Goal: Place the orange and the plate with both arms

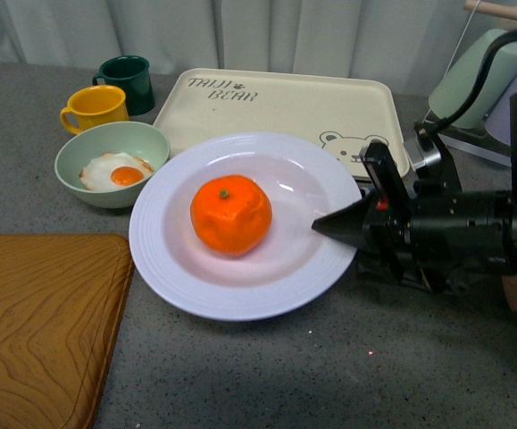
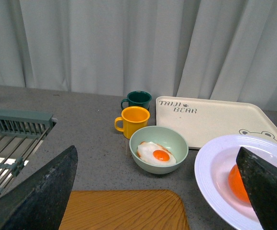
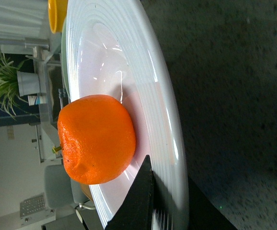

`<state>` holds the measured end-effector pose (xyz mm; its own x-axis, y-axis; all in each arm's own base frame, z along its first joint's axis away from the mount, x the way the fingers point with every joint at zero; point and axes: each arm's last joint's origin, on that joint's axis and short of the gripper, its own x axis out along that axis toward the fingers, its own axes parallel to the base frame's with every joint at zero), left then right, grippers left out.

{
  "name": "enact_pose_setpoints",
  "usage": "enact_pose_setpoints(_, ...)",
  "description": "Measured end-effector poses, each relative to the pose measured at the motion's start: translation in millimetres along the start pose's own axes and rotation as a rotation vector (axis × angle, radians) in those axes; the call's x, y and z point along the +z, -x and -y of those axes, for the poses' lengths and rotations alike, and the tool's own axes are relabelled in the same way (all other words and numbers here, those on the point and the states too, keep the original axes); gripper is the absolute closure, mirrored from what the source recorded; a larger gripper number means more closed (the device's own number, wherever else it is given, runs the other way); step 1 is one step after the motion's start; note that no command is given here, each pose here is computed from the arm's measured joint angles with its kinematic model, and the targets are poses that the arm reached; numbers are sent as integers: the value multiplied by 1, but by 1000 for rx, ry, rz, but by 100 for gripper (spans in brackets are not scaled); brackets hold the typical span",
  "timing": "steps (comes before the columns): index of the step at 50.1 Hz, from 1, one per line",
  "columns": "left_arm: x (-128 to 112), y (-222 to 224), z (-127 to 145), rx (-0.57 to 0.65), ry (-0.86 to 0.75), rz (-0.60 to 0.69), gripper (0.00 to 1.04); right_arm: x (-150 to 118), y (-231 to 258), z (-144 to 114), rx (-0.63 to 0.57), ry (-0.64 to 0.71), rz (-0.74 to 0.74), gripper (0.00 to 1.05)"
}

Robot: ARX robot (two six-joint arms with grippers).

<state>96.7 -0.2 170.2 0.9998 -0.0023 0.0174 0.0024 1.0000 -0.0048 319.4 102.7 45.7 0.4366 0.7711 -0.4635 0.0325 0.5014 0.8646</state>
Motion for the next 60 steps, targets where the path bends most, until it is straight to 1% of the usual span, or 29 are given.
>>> enact_pose_setpoints(12,0,0,0,0,0,0,7,45,-19,-15,52,-14,44,101)
enact_pose_setpoints(16,0,0,0,0,0,0,7,60,-29,-15,50,-31,50,101)
enact_pose_setpoints(25,0,0,0,0,0,0,7,108,-64,-14,43,-60,70,101)
enact_pose_setpoints(28,0,0,0,0,0,0,7,117,-70,-16,45,-59,72,101)
enact_pose_setpoints(36,0,0,0,0,0,0,7,138,-84,-20,40,-54,72,101)
enact_pose_setpoints(40,0,0,0,0,0,0,7,150,-93,-20,19,-66,79,101)
enact_pose_setpoints(45,0,0,0,0,0,0,7,159,-100,-17,-11,-79,84,101)
enact_pose_setpoints(56,0,0,0,0,0,0,7,171,-108,-6,-91,-102,76,101)
enact_pose_setpoints(57,0,0,0,0,0,0,7,171,-108,-6,-93,-100,75,100)
enact_pose_setpoints(60,0,0,0,0,0,0,7,172,-108,-7,-96,-90,82,88)
